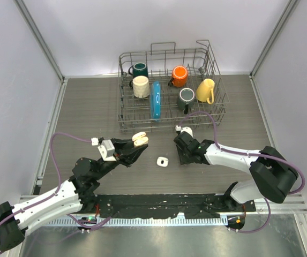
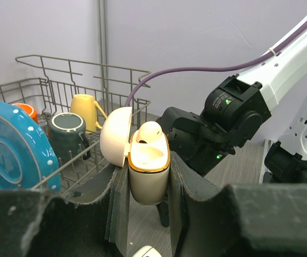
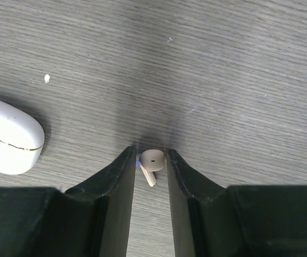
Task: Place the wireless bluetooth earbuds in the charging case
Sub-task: Pick up the earbud from the center of the board.
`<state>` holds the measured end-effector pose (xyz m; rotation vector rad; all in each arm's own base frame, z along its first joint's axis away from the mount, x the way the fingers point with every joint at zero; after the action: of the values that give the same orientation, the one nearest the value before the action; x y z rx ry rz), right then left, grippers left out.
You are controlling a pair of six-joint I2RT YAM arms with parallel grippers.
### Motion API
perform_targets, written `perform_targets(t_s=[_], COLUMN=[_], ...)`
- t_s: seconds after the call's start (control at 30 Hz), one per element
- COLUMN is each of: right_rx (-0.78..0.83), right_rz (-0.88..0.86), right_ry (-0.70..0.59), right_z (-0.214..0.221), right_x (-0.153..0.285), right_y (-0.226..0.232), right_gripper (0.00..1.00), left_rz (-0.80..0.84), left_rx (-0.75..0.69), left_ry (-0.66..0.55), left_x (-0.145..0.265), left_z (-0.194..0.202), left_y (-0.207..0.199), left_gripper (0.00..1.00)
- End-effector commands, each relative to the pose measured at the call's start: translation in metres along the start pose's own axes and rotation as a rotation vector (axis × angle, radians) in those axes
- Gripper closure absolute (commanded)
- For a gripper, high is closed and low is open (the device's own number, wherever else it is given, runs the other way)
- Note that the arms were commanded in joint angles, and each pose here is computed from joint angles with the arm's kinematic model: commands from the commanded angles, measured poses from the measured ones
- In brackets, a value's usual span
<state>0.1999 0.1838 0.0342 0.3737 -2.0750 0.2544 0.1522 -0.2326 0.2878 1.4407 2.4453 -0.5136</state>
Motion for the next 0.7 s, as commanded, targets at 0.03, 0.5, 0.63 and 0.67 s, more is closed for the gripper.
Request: perform_targets(t_s=[0.03, 0.5, 0.63, 0.67], right_rx=[0.013, 0.037, 0.036, 0.036], right_rz=[0.001, -0.012, -0.012, -0.011], right_ry=[-0.005, 0.008, 0.01, 0.011], right_z=[-0.0069, -0.006, -0.0056, -0.0052], right_x=[0.0034, 0.003, 0.0015, 0.0015], right_y=[-0.0002, 0.0016, 0.0019, 0.0018], right_gripper=[0.66, 0.65, 0.67, 0.68], left_rz=[-0.001, -0.002, 0.001, -0.001], left_rx=[-0.001, 0.001, 0.001, 0.001], left_ry=[-0.042, -0.037, -0.036, -0.036], left_x=[-0.0019, -0.0021, -0.0033, -0.0034], left_z=[-0.0107, -0.0086, -0.0085, -0.0085], left_y=[-0.0004, 0.0, -0.0005, -0.0001], left_gripper=[1.0, 1.0, 1.0, 1.0])
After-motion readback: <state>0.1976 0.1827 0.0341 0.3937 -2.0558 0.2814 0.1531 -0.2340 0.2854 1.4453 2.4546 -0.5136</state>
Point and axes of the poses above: each gripper's point midway between its finger pads, its own x axis back along the fingers, its own y axis along the line the jaws close on, z = x × y, the point moved 2 cm from there along x, back along the fingers, and after that the axes turned 7 degrees about x, right-handed, at the moved point
